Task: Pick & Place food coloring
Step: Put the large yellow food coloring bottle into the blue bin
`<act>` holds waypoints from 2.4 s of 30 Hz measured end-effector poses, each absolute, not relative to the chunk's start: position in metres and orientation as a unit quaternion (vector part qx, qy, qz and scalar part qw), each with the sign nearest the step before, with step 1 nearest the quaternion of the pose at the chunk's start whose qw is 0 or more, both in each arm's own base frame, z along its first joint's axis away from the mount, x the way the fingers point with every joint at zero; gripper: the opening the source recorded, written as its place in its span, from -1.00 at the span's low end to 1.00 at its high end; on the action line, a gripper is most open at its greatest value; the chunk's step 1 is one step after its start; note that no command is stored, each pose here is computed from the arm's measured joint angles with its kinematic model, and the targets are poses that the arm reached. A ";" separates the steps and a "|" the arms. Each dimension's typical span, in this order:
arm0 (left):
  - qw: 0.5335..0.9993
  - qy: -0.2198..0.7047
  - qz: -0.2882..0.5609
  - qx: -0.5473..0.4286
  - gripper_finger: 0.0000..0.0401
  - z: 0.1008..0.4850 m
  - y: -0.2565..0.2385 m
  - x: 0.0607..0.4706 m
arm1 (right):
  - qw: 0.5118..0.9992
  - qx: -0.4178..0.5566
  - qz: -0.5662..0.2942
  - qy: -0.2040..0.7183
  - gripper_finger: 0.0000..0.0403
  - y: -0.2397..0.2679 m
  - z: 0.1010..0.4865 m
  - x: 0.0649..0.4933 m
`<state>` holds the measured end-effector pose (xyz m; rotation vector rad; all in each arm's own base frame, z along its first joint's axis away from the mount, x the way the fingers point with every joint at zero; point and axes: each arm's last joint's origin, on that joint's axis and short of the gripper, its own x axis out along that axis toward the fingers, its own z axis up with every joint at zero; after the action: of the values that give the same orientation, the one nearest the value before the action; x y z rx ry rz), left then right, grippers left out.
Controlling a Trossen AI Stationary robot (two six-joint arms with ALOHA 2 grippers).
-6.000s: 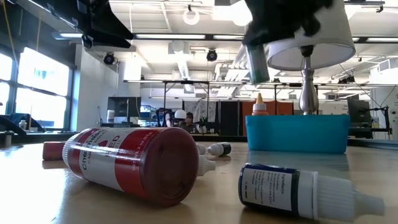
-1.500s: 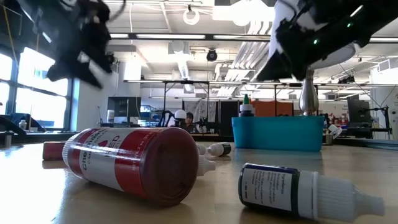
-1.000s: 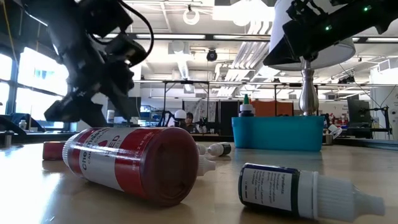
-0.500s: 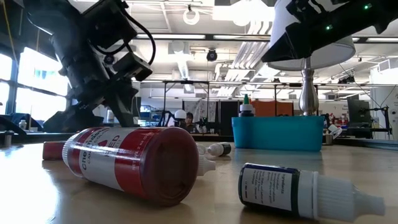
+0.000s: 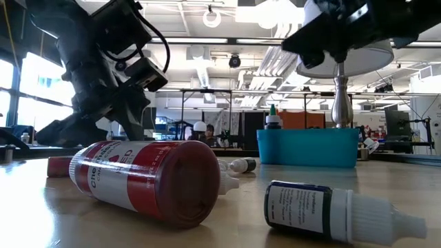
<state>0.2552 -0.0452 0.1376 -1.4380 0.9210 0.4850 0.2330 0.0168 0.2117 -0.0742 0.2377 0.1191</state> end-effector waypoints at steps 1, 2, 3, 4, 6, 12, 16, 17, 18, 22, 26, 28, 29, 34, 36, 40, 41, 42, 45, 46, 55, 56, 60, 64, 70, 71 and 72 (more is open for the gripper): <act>0.631 0.400 0.215 -0.628 -0.01 0.137 -0.045 0.255 | 0.989 -0.043 0.061 0.128 -1.00 0.017 0.206 0.236; 0.633 0.397 0.219 -0.628 -0.01 0.137 -0.045 0.255 | 0.987 -0.046 0.062 0.138 -1.00 0.017 0.201 0.239; 0.634 0.395 0.221 -0.627 -0.02 0.137 -0.045 0.255 | 0.986 -0.046 0.063 0.150 -1.00 0.017 0.195 0.242; 0.634 0.394 0.223 -0.627 -0.02 0.137 -0.044 0.255 | 0.984 -0.045 0.064 0.163 -1.00 0.018 0.190 0.243; 0.634 0.390 0.231 -0.627 -0.07 0.137 -0.044 0.255 | 0.980 -0.040 0.064 0.183 -1.00 0.018 0.181 0.247; 0.632 0.384 0.255 -0.622 -0.39 0.136 -0.042 0.253 | 0.975 -0.043 0.070 0.207 -1.00 0.018 0.170 0.250; 0.637 0.385 0.254 -0.619 -0.52 0.136 -0.042 0.253 | 0.977 -0.042 0.076 0.197 -1.00 0.019 0.173 0.250; 0.644 0.385 0.251 -0.611 -0.52 0.136 -0.042 0.253 | 0.977 -0.041 0.080 0.194 -1.00 0.019 0.174 0.250; 0.651 0.385 0.249 -0.605 -0.52 0.136 -0.042 0.253 | 0.977 -0.040 0.084 0.193 -1.00 0.019 0.174 0.250; 0.699 0.355 0.228 -0.576 -0.52 0.139 -0.041 0.258 | 0.977 -0.040 0.083 0.192 -1.00 0.019 0.175 0.250; 0.798 0.245 0.176 -0.522 -0.53 0.156 -0.039 0.274 | 0.982 -0.041 0.083 0.166 -1.00 0.020 0.187 0.245; 0.853 0.172 0.139 -0.473 -0.53 0.171 -0.038 0.283 | 0.985 -0.042 0.085 0.143 -1.00 0.021 0.199 0.240; 0.878 0.131 0.124 -0.442 -0.53 0.179 -0.038 0.286 | 0.986 -0.043 0.088 0.135 -1.00 0.022 0.206 0.235; 0.962 -0.001 0.093 -0.256 -0.53 0.213 -0.034 0.295 | 0.989 -0.037 0.059 0.127 -1.00 0.026 0.237 0.195; 0.979 0.004 0.096 -0.180 -0.53 0.223 -0.030 0.303 | 0.991 -0.023 0.008 0.134 -1.00 0.025 0.244 0.176; 0.987 0.027 0.124 -0.104 -0.53 0.234 -0.014 0.341 | 0.987 0.014 -0.114 0.112 -1.00 0.021 0.249 0.148; 0.988 0.032 0.125 -0.085 -0.53 0.235 -0.010 0.353 | 0.985 0.019 -0.143 0.099 -1.00 0.020 0.250 0.143; 0.989 0.030 0.126 -0.065 -0.52 0.237 -0.006 0.367 | 0.981 0.020 -0.169 0.087 -1.00 0.018 0.251 0.138; 0.992 0.018 0.123 -0.016 -0.45 0.246 0.005 0.404 | 0.969 0.017 -0.239 0.061 -1.00 0.014 0.254 0.129; 0.992 0.013 0.126 -0.011 -0.43 0.248 0.009 0.417 | 0.965 0.016 -0.257 0.057 -1.00 0.013 0.253 0.127; 0.971 0.015 0.237 -0.012 -0.38 0.208 0.028 0.500 | 0.962 -0.017 -0.263 0.077 -1.00 0.012 0.250 0.125; 0.966 0.018 0.259 -0.011 -0.38 0.203 0.027 0.505 | 0.963 -0.019 -0.258 0.081 -1.00 0.012 0.249 0.125; 0.934 0.017 0.356 0.006 -0.43 0.190 0.025 0.521 | 0.962 -0.026 -0.254 0.093 -1.00 0.012 0.247 0.125; 0.935 0.004 0.354 0.000 -0.45 0.195 0.026 0.532 | 0.962 -0.029 -0.252 0.097 -1.00 0.012 0.246 0.124; 0.902 0.059 0.428 -0.001 -0.40 0.187 0.029 0.533 | 0.965 -0.033 -0.235 0.114 -1.00 0.013 0.243 0.124; 0.898 0.063 0.435 -0.005 -0.40 0.186 0.029 0.532 | 0.965 -0.033 -0.234 0.114 -1.00 0.013 0.243 0.124; 0.898 0.065 0.434 -0.013 -0.39 0.185 0.029 0.532 | 0.965 -0.033 -0.234 0.114 -1.00 0.013 0.243 0.124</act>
<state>0.5322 0.0293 0.1848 -0.0262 0.1351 0.8990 0.1240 0.0133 0.2430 -0.0659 0.2308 -0.4727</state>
